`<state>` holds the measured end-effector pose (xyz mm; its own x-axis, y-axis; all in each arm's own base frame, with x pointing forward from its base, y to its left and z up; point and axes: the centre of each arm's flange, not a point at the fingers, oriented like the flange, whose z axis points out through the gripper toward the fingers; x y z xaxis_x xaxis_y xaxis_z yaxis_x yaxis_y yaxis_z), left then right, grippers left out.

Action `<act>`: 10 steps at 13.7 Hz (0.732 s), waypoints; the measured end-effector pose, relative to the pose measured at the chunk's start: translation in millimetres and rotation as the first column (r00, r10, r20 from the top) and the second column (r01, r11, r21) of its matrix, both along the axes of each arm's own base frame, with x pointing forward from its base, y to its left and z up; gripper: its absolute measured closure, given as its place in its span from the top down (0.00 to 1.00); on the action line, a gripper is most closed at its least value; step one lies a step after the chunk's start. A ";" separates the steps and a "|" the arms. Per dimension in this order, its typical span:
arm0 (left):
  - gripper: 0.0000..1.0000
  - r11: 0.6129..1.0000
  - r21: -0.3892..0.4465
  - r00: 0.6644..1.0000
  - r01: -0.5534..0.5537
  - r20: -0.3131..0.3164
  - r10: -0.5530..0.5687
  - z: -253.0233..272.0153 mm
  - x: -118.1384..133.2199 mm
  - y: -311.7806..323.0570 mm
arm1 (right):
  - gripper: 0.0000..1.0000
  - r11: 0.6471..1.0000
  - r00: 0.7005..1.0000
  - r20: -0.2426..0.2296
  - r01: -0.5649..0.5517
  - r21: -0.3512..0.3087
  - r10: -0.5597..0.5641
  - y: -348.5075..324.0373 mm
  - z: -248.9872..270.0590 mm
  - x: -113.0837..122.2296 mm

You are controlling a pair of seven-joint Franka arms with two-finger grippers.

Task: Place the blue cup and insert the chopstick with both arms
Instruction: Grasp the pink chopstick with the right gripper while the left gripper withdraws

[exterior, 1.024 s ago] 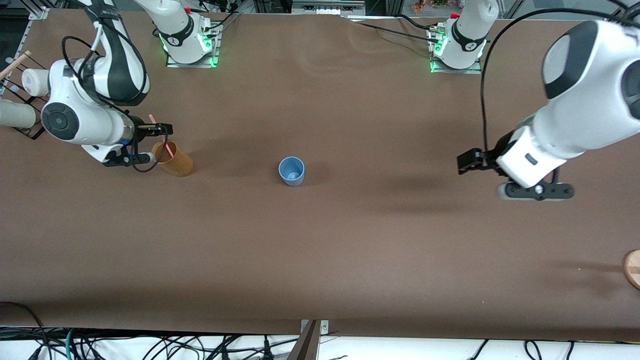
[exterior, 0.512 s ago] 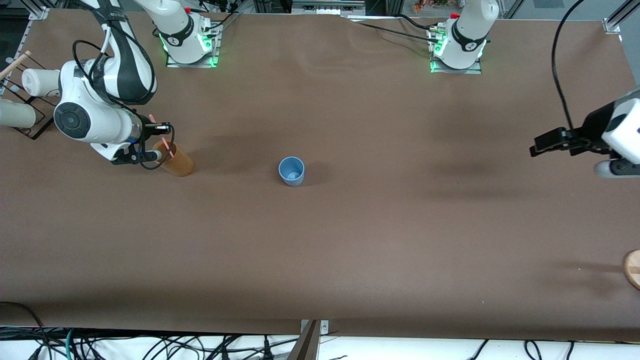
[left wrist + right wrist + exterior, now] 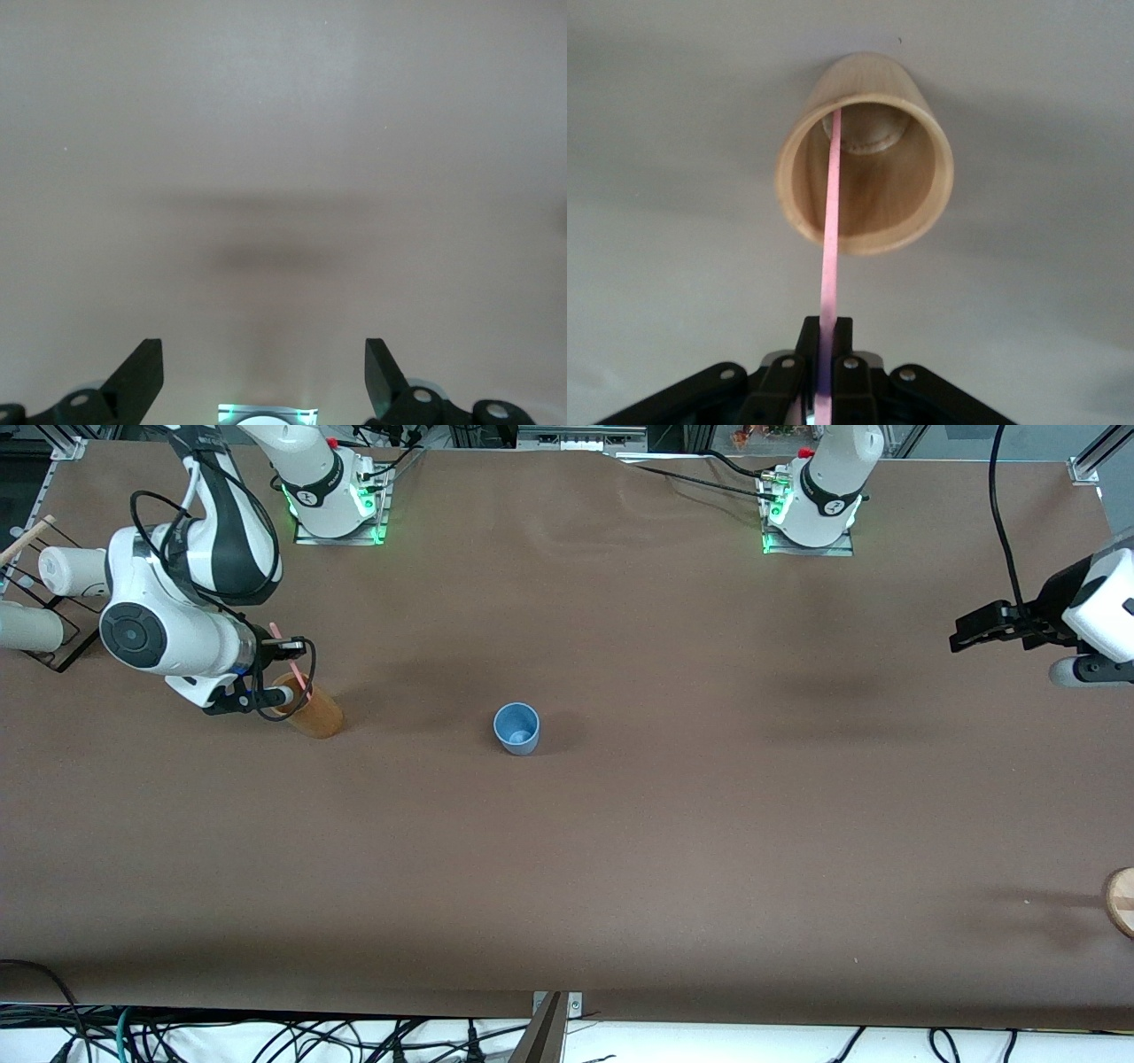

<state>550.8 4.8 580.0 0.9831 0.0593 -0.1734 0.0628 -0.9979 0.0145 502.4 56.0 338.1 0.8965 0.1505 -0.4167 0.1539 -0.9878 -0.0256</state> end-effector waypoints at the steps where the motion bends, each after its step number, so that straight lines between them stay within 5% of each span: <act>1: 1.00 1.000 0.005 1.000 0.009 -0.004 -0.009 -1.1 -2.6 -2.9 | 0.08 1.000 1.000 -0.017 -0.007 -0.002 0.007 4.1 20.5 4.6; 6: 1.00 0.999 0.002 0.999 0.048 -0.014 -0.048 -9.6 -4.7 -5.2 | 0.08 0.997 0.997 -0.047 -0.064 0.031 0.066 56.1 118.4 13.1; 10: 1.00 0.999 0.000 0.998 0.053 -0.022 -0.053 -16.8 -2.0 -5.7 | 0.08 0.997 0.998 -0.029 0.054 0.054 -0.052 150.5 158.1 0.6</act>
<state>548.8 -0.9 563.2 0.9807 0.0074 -0.1954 0.0100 -0.9999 0.0128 503.0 206.4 496.2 0.8921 0.1265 -0.4337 0.1001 -0.9915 -0.0833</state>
